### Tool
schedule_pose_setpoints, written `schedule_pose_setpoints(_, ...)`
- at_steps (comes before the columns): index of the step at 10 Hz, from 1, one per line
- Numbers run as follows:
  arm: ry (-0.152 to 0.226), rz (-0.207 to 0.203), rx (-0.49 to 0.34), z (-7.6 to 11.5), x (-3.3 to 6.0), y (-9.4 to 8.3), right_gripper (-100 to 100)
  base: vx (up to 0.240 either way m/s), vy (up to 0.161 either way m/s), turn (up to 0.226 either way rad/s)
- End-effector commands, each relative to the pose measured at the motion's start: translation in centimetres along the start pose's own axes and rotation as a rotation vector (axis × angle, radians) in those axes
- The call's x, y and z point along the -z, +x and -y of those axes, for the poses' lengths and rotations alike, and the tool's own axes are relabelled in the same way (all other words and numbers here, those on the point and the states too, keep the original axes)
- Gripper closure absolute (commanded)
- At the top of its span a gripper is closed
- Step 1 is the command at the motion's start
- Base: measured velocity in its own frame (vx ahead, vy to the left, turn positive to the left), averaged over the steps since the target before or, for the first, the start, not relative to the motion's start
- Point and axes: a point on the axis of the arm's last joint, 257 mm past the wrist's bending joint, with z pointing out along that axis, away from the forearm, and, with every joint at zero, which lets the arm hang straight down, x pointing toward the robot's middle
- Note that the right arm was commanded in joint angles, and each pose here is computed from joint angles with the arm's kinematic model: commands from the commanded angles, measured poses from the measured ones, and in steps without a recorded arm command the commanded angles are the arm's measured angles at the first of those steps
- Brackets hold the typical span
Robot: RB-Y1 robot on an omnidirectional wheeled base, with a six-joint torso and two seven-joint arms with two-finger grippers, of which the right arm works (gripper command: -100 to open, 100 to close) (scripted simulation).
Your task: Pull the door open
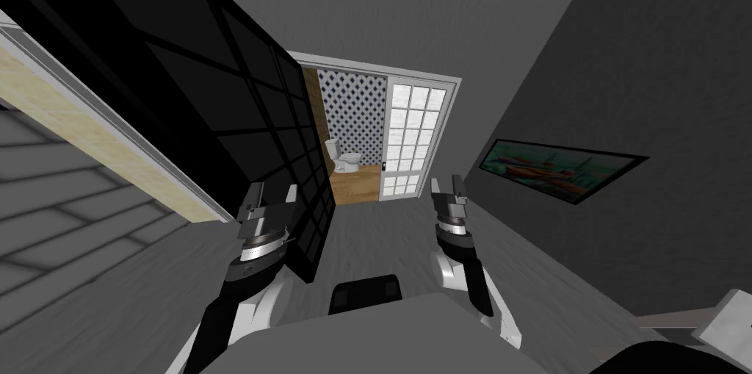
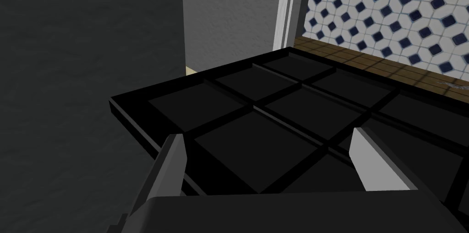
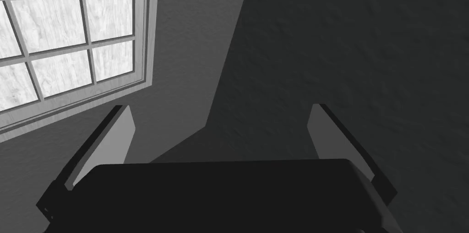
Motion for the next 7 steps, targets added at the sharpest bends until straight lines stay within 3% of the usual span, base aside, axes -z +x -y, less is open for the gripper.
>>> schedule_pose_setpoints(1, 0.017, -0.011, 0.034, 1.1, 0.31, 0.2, -100, 0.092, -0.012, -0.007)
schedule_pose_setpoints(7, 0.071, -0.049, 0.149, 4.9, 1.48, 0.7, -100, 0.15, 0.005, -0.003)
